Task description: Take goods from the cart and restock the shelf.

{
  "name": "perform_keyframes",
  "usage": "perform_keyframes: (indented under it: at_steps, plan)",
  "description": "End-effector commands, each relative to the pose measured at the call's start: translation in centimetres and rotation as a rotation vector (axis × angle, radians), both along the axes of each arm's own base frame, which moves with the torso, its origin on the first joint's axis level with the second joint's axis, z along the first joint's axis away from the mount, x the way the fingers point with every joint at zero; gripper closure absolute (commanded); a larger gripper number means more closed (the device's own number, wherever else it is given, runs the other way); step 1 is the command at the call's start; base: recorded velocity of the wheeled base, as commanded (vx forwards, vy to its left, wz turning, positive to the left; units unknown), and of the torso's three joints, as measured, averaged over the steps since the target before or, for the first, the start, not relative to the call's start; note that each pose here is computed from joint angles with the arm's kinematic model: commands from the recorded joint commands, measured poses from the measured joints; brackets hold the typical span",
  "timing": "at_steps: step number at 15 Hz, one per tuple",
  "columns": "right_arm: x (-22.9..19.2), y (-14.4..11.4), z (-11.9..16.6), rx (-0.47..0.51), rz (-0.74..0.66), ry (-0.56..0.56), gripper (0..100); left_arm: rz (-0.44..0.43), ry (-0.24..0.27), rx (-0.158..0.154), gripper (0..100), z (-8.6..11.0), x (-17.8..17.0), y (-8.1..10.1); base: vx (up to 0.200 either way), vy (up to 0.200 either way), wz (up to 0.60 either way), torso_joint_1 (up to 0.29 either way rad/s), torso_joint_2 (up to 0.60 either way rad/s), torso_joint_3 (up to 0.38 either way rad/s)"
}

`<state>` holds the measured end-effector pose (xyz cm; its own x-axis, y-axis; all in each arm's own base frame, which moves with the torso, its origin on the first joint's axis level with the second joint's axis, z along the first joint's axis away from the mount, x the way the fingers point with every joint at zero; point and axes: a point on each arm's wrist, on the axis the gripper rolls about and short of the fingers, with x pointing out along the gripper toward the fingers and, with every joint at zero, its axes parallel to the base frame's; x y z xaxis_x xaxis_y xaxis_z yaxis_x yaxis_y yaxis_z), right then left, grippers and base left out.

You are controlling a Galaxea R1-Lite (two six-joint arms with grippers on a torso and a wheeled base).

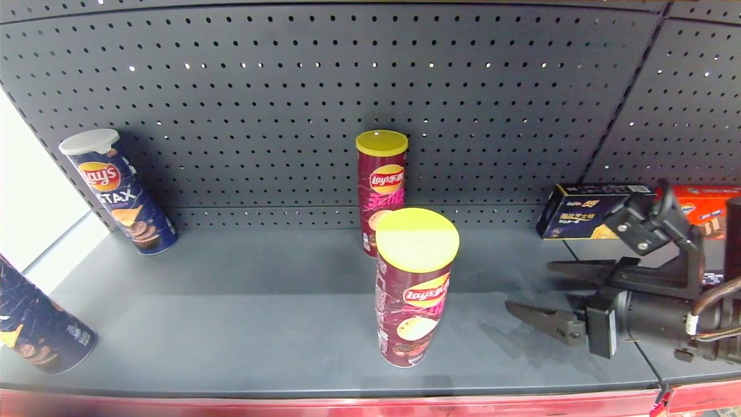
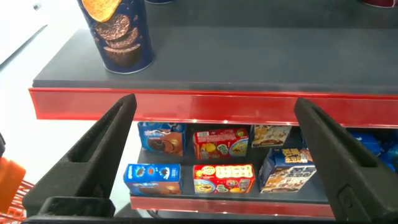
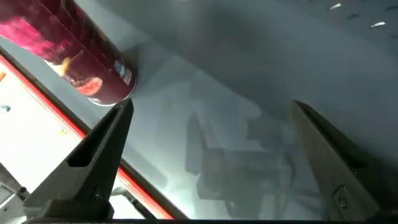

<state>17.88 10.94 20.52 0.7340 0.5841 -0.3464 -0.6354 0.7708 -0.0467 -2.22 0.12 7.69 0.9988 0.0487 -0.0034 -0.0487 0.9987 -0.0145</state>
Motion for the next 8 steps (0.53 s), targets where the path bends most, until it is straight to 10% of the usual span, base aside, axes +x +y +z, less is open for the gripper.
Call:
perform_keyframes:
  at_steps: [1, 8]
  plan:
    - [1.5, 1.8, -1.3, -0.035, 0.033, 0.054, 0, 0.002, 0.003, -0.001, 0, 0.0, 0.0, 0.0, 0.0, 0.0, 0.0, 0.0, 0.0, 0.0]
    - [2.6, 4.8, -1.2, -0.053, 0.076, 0.048, 0, 0.002, 0.003, -0.002, 0, 0.0, 0.0, 0.0, 0.0, 0.0, 0.0, 0.0, 0.0, 0.0]
